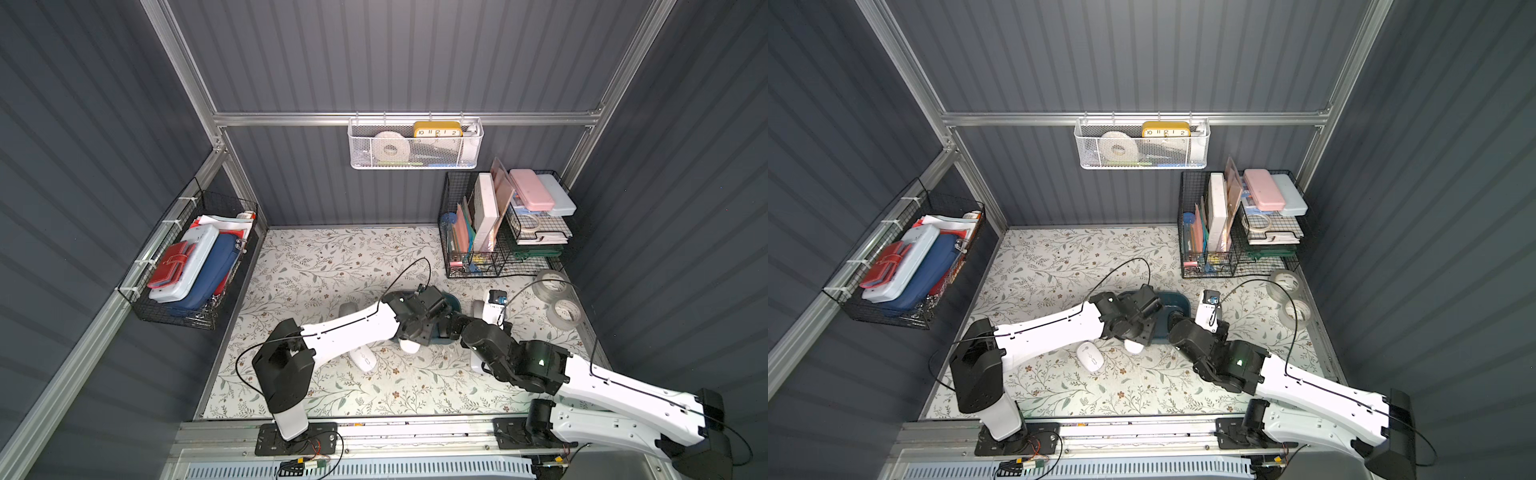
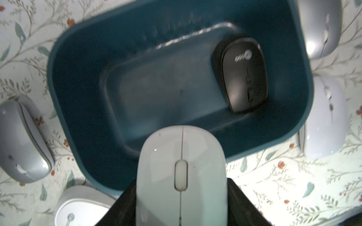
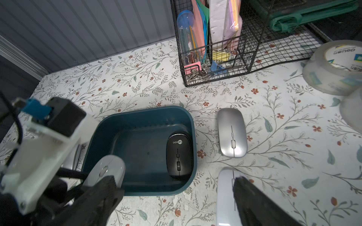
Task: Take out the mouse from the storage box
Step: Place the mouse at the center of the board.
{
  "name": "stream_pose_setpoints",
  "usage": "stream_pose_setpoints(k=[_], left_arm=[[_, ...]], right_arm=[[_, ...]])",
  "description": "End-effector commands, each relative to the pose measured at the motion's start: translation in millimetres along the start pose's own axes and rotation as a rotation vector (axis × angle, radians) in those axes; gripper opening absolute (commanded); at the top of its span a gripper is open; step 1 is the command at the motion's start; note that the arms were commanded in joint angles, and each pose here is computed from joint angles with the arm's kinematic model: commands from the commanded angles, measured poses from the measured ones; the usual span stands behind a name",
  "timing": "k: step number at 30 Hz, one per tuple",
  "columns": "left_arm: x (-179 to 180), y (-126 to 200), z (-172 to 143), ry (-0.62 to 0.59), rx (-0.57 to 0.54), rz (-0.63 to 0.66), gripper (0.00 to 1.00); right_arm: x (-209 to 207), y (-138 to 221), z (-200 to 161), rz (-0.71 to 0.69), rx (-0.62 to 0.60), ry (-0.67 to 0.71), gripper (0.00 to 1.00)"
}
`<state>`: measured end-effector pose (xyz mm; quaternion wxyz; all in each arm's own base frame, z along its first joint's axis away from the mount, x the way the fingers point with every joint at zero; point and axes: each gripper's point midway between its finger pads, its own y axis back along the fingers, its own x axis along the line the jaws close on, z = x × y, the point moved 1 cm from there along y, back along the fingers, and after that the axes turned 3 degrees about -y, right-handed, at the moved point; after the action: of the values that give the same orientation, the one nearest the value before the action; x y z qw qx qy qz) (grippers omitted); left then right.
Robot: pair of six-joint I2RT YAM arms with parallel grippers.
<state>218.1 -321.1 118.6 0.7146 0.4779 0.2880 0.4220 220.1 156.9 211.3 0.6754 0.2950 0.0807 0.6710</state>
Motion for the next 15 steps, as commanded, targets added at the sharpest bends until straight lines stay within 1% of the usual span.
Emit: stream_pose_setpoints(k=[1,5,9,12,15], left_arm=[[4,8,-23,0.058,0.026,0.023,0.49],[-4,12,-51,0.091,0.042,0.015,0.48],[1,6,-75,0.163,0.067,0.025,0.49],[9,-1,-85,0.192,0.08,0.056,0.5],[13,-13,-90,0.178,0.097,0.099,0.5]], right_arm=[[4,1,7,-0.004,-0.011,-0.008,0.99],[5,1,7,-0.007,-0.008,-0.01,0.99],[6,-1,6,-0.007,-0.007,-0.015,0.99],[10,-3,5,-0.003,-0.002,-0.01,0.99],[13,-5,4,-0.008,0.007,0.005,0.99]])
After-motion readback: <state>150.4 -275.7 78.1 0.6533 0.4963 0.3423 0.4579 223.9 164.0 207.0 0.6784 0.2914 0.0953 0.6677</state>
